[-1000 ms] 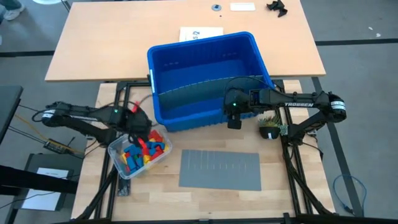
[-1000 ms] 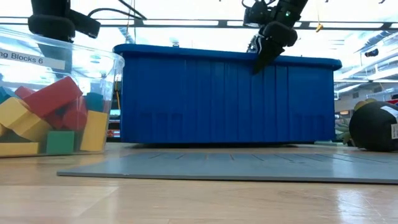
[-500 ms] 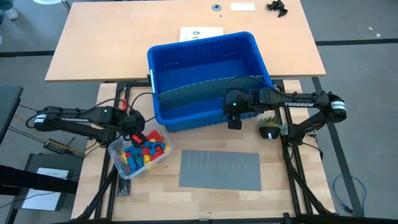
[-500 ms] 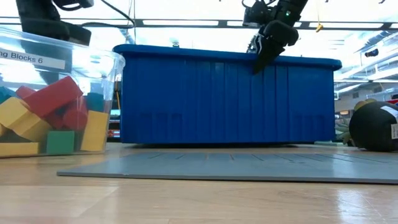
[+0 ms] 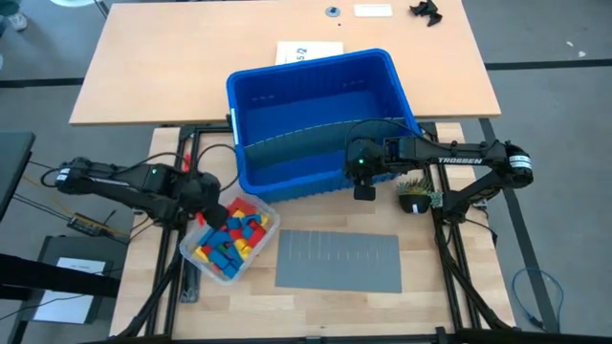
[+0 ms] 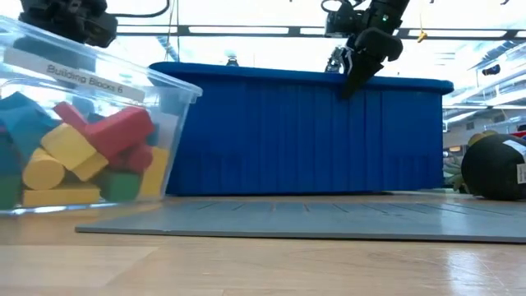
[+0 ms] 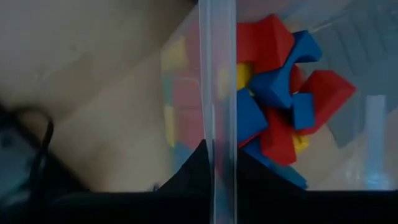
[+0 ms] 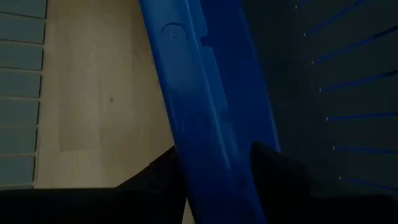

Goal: Sort Items/Unsort Items

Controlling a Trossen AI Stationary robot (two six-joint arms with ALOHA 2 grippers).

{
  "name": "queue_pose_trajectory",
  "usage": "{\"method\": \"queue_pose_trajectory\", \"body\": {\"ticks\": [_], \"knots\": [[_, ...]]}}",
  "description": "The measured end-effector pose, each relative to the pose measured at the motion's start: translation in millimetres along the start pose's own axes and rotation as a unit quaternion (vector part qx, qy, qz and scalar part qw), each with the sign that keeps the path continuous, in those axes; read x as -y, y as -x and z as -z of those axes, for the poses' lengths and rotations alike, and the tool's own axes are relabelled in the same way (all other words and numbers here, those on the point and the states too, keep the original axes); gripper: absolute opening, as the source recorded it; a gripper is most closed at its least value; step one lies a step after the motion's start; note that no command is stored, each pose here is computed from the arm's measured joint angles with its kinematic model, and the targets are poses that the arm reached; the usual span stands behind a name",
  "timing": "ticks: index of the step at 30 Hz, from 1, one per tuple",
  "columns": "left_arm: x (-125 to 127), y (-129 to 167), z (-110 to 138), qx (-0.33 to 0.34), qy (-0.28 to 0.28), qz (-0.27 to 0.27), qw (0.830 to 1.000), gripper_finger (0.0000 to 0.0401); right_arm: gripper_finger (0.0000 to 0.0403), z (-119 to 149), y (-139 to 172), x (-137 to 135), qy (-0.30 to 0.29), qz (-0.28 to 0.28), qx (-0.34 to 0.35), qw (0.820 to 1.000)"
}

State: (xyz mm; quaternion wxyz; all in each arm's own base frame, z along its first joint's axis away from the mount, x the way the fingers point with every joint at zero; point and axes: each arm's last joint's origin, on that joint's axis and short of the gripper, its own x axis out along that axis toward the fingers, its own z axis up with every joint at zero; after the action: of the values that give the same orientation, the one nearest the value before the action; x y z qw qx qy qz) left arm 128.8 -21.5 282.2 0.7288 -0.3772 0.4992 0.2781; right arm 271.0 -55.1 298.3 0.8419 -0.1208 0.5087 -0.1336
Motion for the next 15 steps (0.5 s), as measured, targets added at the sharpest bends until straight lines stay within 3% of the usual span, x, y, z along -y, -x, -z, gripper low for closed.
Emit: {"method": "queue_pose_trajectory", "body": {"ticks": [5, 10, 15], "knots": [[-5, 3, 15, -0.035, 0.060, -0.039, 0.997, 0.0037, 0.0163, 0, 0, 0, 0.000, 0.002, -0.001, 1.000], [-3, 2, 23, -0.025, 0.120, -0.052, 0.991, 0.0039, 0.0162, 0, 0, 0, 0.000, 0.002, -0.001, 1.000], [-7, -1, 27, 0.004, 0.179, -0.131, 0.975, 0.0037, 0.0160, 0, 0, 0, 0.000, 0.002, 0.000, 1.000]]}}
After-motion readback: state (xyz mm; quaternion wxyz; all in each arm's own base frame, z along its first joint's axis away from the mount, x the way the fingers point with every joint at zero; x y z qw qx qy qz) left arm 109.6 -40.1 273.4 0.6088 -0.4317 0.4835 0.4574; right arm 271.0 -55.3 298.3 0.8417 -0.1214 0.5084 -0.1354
